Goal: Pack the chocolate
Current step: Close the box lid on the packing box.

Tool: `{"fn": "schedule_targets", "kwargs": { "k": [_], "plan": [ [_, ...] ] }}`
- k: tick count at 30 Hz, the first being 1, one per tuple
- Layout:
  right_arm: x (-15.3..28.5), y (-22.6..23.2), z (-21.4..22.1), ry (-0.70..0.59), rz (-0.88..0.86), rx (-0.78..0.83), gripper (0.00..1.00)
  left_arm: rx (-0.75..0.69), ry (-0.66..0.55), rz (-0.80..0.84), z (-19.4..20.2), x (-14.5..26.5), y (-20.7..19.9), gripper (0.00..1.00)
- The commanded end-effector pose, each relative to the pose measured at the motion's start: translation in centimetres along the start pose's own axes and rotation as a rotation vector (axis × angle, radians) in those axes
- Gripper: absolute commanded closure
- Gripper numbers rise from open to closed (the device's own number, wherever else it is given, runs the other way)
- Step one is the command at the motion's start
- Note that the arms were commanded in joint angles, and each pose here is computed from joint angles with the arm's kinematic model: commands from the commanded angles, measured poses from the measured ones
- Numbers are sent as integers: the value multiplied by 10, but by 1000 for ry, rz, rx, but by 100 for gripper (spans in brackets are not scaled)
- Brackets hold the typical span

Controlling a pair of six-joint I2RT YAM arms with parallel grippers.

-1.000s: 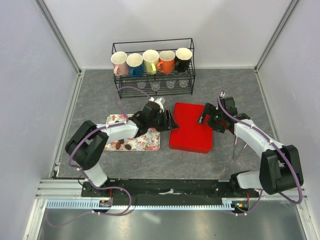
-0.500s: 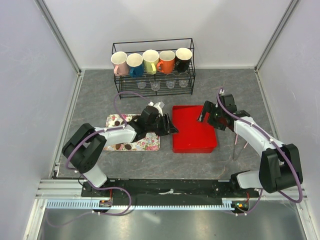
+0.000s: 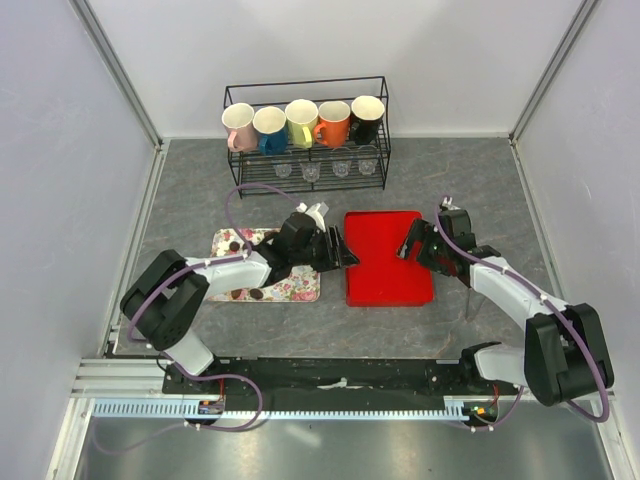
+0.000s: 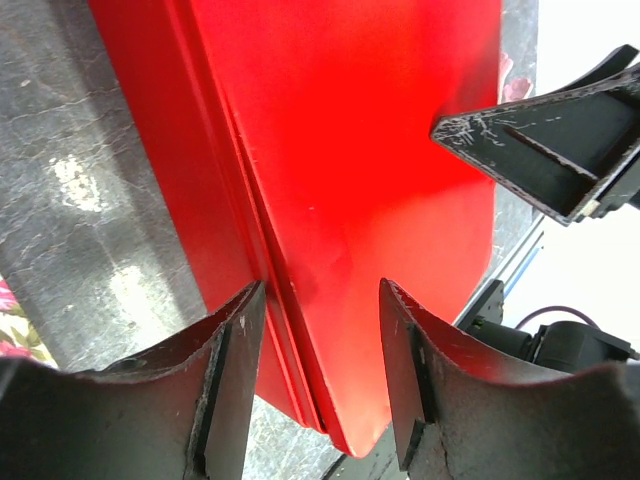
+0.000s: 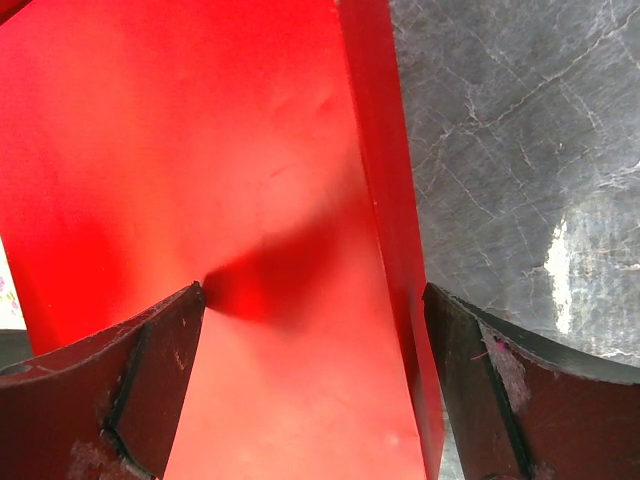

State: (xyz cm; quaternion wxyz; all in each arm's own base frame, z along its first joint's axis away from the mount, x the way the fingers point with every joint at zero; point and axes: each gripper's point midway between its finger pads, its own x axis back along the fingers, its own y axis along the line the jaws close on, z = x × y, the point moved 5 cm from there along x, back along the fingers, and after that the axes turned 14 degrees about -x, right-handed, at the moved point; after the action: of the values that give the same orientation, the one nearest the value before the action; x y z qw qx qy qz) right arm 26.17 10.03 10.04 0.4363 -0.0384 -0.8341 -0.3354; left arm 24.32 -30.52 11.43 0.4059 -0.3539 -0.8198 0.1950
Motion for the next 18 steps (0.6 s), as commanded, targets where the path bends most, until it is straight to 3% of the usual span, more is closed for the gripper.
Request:
{"fn": "schedule_targets", "kwargs": {
  "k": [1,18],
  "plan": [
    [3,0,-1,-30,-20,33,2,-5,-55,64,-12,7,-18,43],
    [20,33,-28,-86,-109,39,2,-11,-69,43,-11,14,-15,39]
  ]
}}
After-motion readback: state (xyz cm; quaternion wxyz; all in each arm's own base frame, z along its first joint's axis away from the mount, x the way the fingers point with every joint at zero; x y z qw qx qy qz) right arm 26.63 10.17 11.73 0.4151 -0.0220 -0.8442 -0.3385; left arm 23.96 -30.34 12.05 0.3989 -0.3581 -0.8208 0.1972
